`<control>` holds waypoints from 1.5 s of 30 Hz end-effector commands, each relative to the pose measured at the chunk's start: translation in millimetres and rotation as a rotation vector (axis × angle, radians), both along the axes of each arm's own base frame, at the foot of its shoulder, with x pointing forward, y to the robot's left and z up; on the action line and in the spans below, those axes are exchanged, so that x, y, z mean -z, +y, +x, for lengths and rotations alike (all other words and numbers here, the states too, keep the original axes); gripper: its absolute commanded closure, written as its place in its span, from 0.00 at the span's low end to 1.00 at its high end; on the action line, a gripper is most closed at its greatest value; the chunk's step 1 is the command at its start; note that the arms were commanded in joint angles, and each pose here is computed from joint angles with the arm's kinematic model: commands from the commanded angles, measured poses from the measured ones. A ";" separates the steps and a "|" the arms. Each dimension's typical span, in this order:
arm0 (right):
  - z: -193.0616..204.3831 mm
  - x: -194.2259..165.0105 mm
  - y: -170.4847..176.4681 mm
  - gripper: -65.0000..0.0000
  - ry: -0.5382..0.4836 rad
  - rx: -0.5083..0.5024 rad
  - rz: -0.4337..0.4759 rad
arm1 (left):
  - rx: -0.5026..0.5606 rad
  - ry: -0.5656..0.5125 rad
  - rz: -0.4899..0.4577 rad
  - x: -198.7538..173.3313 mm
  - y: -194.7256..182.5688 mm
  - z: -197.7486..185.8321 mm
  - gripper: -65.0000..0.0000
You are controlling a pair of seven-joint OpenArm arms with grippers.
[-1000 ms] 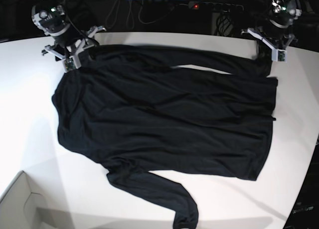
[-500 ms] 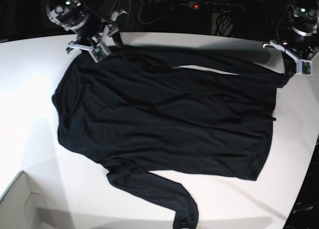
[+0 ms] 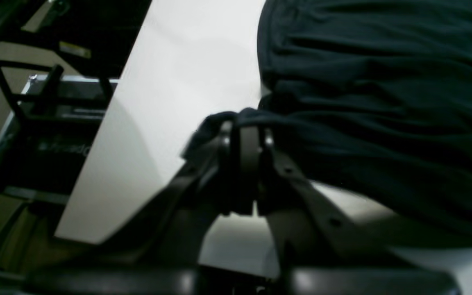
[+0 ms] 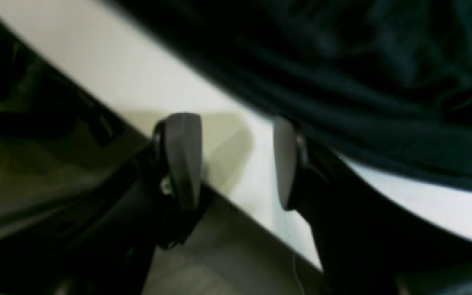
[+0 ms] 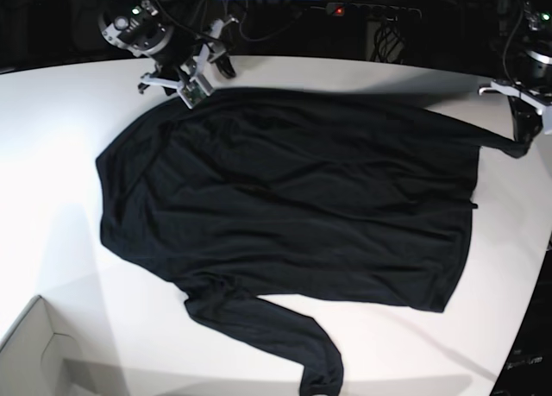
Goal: Layout the t-shirt on the table in an organized manner, then fold the t-shirt properly
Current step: 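Release and reposition the right gripper along the shirt's shoulder edge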
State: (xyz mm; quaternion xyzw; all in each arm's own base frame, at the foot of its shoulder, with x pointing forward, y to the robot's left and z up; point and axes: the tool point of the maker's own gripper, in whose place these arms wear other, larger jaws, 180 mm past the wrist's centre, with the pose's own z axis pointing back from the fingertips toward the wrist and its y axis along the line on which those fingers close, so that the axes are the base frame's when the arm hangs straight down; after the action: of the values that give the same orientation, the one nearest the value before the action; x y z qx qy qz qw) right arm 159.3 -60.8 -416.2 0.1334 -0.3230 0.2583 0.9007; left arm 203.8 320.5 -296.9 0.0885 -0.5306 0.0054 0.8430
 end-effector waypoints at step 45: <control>1.8 34.8 5.4 0.57 0.031 -0.055 0.050 | -0.040 0.007 -0.052 18.0 9.3 -1.8 1.00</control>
State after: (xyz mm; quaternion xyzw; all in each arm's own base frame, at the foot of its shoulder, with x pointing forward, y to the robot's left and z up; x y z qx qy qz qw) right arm 178.4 -49.2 -435.8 0.1840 -0.3566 0.2541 0.8800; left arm 198.9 327.0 -325.5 0.0732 -0.5097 0.0413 0.8562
